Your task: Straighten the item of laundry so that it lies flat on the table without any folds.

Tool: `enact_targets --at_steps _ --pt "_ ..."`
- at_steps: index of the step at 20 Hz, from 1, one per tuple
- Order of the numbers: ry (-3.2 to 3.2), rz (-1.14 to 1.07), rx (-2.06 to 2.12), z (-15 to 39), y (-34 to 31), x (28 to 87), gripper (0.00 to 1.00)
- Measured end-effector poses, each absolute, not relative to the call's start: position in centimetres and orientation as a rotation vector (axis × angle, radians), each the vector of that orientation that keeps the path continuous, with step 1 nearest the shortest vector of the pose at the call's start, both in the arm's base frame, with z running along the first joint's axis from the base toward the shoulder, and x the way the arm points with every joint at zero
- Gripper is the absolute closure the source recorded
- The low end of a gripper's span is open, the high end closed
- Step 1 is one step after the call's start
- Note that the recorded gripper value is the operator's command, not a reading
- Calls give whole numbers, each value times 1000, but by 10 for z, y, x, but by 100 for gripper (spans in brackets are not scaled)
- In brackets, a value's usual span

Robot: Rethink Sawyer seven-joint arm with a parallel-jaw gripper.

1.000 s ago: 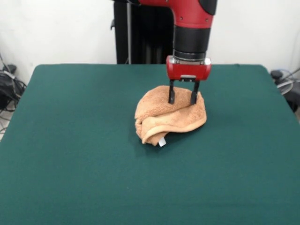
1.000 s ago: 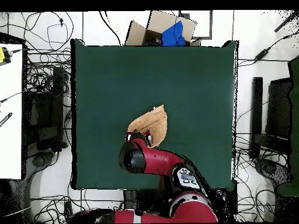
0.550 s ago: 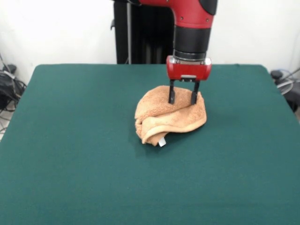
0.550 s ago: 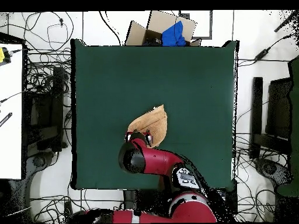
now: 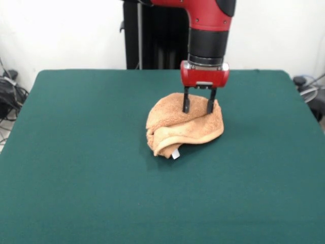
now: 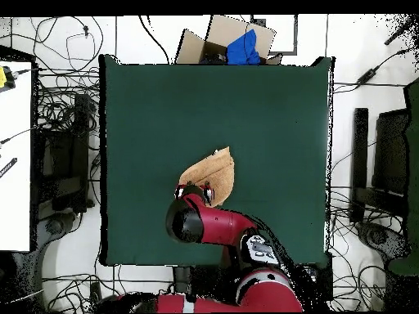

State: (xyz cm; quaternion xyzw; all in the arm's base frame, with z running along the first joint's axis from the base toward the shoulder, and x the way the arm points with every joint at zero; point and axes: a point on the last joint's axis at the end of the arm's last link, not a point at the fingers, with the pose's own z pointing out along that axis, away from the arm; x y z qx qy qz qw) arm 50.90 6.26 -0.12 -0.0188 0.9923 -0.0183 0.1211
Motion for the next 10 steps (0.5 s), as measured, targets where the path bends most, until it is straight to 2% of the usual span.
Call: enact_targets --at_steps 10 --pt "2899 -53 -51 -4 61 510 0"
